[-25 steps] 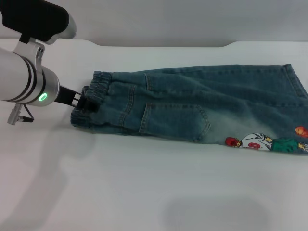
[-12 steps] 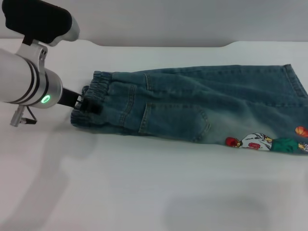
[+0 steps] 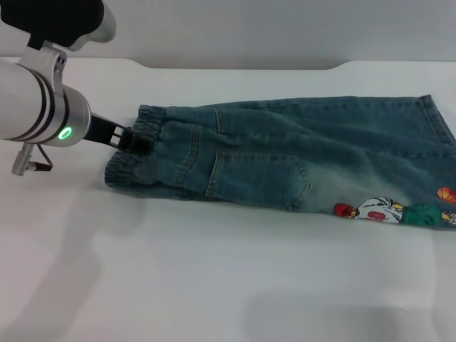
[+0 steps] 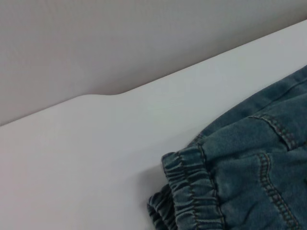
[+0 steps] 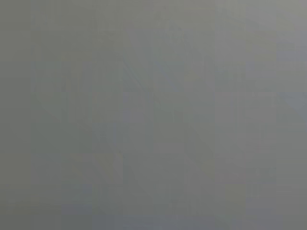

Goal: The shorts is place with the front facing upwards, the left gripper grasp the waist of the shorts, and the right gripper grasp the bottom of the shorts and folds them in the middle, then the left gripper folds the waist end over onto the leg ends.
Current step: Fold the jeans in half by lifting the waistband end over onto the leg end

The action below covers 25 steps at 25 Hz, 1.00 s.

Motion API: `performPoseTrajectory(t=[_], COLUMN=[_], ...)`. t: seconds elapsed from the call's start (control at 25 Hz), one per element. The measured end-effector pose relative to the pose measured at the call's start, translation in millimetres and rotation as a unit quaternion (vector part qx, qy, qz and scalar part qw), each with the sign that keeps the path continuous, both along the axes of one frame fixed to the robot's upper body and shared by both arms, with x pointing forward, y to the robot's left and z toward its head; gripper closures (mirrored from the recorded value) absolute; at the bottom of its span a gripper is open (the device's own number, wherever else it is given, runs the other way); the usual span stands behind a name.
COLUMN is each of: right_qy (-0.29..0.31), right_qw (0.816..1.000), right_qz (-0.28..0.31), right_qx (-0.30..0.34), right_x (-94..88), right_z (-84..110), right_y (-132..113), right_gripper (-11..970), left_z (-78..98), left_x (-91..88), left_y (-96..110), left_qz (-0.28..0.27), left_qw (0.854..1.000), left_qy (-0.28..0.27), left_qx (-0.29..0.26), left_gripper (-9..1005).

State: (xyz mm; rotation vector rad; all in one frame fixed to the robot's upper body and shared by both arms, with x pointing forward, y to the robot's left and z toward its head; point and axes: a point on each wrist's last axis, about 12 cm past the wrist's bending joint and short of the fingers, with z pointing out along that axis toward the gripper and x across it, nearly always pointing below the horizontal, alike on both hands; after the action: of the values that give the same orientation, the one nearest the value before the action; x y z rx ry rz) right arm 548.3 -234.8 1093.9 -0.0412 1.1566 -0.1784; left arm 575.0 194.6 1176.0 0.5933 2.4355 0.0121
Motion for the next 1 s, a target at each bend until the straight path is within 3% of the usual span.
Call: performPoseTrajectory(t=[0.4, 0.68, 1.0], right_qy=[0.094, 0.11, 0.133], right_qw=[0.995, 0.993, 0.989], right_qz=[0.021, 0.039, 0.063], right_qx=[0.009, 0.015, 0.028], right_x=[-14.0, -24.6, -19.1], right_z=[-35.5, -44.5, -48.7], right_y=[11.9, 15.9, 20.9], right_gripper=[960, 960, 960], left_z=[-7.7, -26.7, -29.4], left_x=[-1.6, 3.6, 6.5], left_y=[2.7, -0.8, -7.3], left_qz=[0.006, 0.007, -0.001], left_qw=[0.999, 0.997, 0.997], left_qy=[0.033, 0.07, 0.072], left_qx=[0.013, 0.021, 0.005], left_gripper=[145, 145, 144])
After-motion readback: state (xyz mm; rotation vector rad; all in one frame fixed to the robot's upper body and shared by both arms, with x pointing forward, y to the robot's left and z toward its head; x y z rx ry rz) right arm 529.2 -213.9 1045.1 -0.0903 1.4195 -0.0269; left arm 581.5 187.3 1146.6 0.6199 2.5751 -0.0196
